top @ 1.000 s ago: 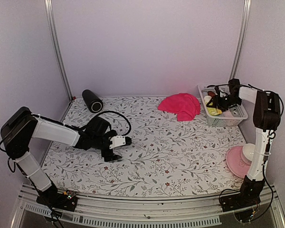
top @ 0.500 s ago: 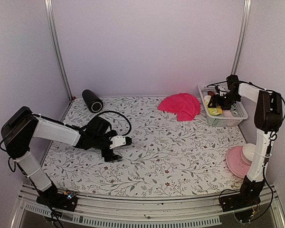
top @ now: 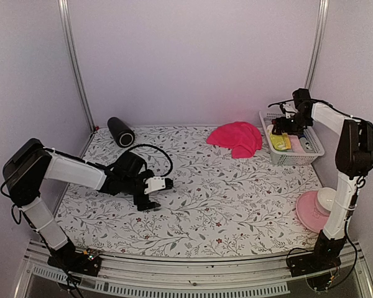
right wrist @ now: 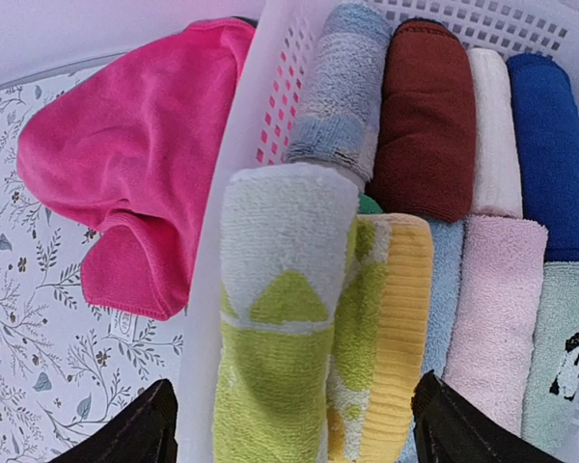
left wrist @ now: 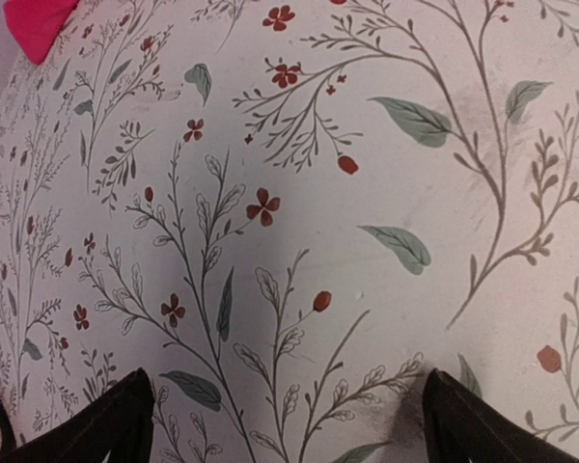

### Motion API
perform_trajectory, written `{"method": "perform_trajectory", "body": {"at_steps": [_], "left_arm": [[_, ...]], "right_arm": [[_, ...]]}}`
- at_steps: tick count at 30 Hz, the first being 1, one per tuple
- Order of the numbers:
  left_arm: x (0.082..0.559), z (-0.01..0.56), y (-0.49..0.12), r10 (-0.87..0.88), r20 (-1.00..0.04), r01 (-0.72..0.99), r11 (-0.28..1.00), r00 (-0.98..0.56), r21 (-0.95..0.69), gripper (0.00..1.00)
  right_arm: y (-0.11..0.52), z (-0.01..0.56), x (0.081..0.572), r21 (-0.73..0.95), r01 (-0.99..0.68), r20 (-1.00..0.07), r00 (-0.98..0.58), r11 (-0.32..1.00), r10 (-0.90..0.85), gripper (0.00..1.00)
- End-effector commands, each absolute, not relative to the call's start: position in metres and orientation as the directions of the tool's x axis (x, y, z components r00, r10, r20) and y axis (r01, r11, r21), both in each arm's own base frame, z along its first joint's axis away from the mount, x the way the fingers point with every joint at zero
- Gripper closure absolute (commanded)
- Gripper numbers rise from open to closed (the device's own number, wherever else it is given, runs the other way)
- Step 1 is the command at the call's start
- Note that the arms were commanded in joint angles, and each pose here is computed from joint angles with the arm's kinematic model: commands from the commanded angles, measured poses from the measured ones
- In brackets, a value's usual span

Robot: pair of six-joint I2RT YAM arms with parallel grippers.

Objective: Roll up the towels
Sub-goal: Place the towel in the bin, then adjust the towel in the bin.

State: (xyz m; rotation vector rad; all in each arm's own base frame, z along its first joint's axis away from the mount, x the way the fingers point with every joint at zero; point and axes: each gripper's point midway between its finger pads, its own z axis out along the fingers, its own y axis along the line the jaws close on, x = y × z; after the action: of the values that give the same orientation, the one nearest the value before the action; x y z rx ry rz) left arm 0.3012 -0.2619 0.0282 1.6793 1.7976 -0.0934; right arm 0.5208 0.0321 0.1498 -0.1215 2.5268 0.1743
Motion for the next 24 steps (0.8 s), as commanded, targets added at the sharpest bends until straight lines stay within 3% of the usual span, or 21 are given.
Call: {"method": "perform_trajectory", "body": {"at_steps": [1,9,24], "left_arm": [[0.304,0.026,-0.26,0.865,-0.501,0.913,0.177,0.033,0.367,0.03],[0.304,0.022,-0.259,0.871,-0.491,0.913,0.178,0.028,0.368,0.03],[0.303,0.019,-0.258,0.873,-0.488,0.915,0.177,0.023,0.361,0.03]], "right_arm": [[0.046,0.169,0.519,0.055,-0.147,-0.606,-0.791,0.988,-0.084,0.19],[0.06,0.168,0.519,-0.105,-0.125,-0.604,-0.78,0.987,-0.163,0.34],[0.07,0.153,0.526,-0.141,-0.132,-0.592,-0.783,0.981,-0.191,0.35]]}}
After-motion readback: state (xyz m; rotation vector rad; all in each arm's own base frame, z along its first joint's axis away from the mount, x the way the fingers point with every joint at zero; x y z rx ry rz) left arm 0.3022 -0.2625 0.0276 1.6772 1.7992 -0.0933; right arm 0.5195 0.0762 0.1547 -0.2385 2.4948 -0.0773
